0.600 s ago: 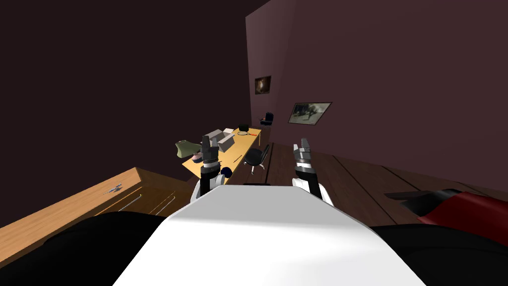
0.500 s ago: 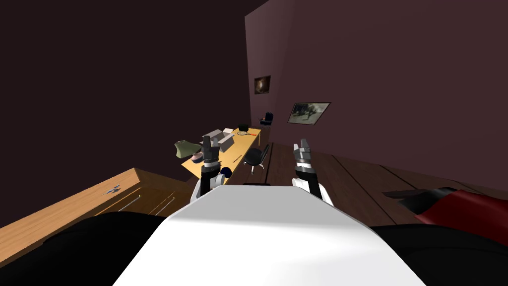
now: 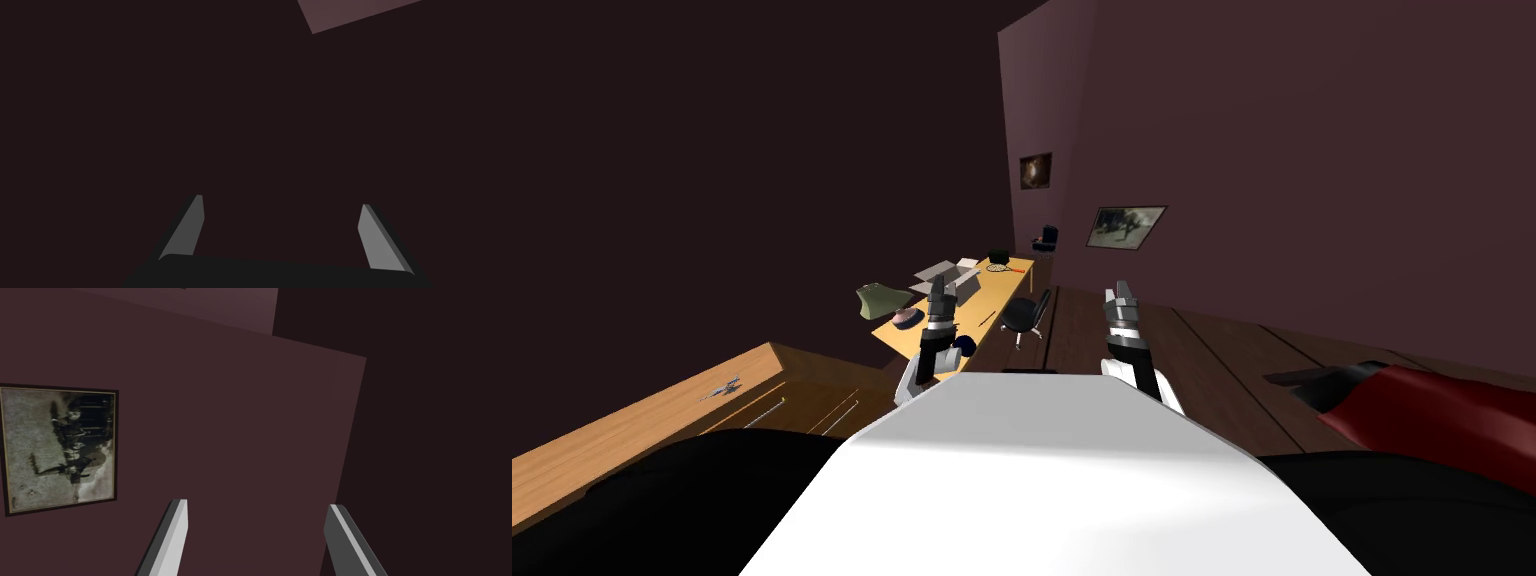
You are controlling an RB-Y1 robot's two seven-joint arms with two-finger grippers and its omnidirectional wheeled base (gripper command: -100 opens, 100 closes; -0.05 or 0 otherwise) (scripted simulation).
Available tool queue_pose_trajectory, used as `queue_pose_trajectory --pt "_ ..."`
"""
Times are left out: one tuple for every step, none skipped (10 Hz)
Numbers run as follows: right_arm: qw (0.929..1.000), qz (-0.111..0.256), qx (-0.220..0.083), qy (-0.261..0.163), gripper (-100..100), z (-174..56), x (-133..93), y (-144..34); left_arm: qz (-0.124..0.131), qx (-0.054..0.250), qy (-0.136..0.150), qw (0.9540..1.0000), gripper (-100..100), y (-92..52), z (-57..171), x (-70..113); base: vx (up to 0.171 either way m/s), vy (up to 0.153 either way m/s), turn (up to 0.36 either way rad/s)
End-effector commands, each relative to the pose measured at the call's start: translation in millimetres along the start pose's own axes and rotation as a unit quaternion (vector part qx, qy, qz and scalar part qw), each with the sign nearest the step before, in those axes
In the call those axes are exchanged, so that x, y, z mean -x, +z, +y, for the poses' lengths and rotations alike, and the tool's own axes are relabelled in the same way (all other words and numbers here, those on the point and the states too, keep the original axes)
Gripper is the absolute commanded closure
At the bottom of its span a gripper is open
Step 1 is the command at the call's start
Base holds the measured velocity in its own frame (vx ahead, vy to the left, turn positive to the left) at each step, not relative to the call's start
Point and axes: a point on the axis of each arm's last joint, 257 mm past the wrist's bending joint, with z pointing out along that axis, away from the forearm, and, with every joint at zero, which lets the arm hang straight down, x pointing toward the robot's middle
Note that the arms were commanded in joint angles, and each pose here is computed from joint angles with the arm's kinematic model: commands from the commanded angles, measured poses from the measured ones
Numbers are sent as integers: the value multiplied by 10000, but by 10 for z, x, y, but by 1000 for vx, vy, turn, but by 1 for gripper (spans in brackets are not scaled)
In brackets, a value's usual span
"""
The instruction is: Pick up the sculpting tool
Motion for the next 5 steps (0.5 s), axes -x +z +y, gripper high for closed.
queue_pose_trajectory --pt "10000 0 0 0 0 0 0 0 20 283 -42 9996 -100 34 233 34 -31 -31 -50" --pt "10000 0 0 0 0 0 0 0 18 472 -87 9988 -100 49 404 75 -39 -39 -94" --pt "10000 0 0 0 0 0 0 0 16 540 -87 9985 -100 45 439 76 -25 -29 -31" --pt "10000 0 0 0 0 0 0 0 -6 775 -142 9969 -100 54 638 126 -27 -31 -54" --pt "10000 0 0 0 0 0 0 0 -7 811 -142 9966 -100 51 656 127 -22 -23 -32"
